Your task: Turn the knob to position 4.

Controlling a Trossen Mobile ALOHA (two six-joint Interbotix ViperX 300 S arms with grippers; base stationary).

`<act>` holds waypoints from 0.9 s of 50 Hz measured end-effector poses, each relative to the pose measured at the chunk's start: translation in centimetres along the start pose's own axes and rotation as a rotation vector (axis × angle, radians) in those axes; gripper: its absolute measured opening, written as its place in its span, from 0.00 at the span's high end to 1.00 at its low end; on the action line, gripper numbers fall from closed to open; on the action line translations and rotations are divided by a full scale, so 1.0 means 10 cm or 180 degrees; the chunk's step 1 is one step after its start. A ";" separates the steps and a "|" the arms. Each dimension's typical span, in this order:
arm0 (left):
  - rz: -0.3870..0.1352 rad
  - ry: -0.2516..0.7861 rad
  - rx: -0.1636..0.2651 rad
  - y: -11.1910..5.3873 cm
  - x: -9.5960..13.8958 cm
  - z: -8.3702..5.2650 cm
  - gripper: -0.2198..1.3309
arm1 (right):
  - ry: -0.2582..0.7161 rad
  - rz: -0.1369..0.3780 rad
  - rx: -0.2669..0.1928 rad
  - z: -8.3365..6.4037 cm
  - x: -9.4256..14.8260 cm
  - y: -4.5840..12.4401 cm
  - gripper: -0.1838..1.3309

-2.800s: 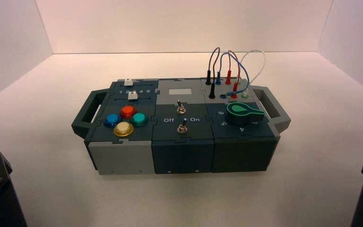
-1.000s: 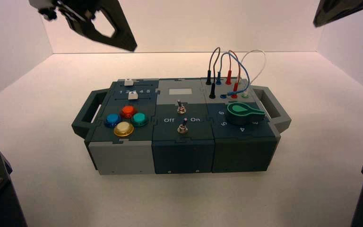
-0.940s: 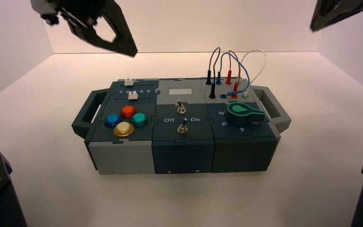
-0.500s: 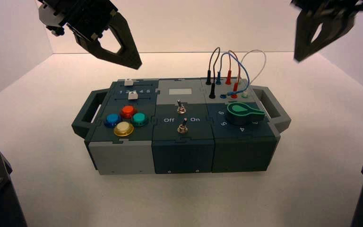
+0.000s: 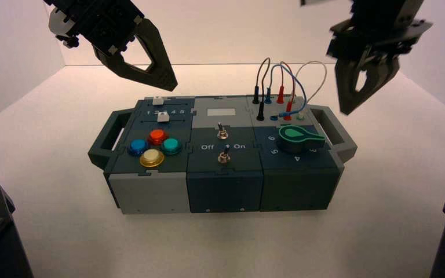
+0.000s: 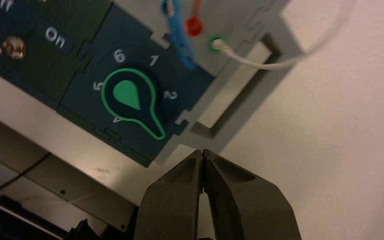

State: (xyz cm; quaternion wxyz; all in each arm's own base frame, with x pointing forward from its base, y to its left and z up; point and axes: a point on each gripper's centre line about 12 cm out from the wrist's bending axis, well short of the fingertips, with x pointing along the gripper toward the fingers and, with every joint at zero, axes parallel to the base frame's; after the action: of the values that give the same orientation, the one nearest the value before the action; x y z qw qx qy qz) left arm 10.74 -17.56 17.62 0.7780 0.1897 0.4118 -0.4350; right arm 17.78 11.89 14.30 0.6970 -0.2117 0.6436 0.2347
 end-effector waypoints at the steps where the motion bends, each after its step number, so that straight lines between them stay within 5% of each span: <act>1: 0.0000 0.0010 -0.0005 0.00 0.00 0.00 0.97 | 0.0019 0.0006 -0.0021 0.01 0.02 0.01 0.97; 45: -0.0107 0.0173 0.0146 -0.12 0.07 -0.06 0.97 | 0.0279 0.0144 -0.0116 0.15 0.25 0.10 0.97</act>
State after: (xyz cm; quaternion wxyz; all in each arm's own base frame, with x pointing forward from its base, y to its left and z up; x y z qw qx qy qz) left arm 9.66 -18.21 16.77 0.7545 0.2123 0.4257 -0.4521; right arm 18.58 13.73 11.95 0.6587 -0.2198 0.6738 0.2526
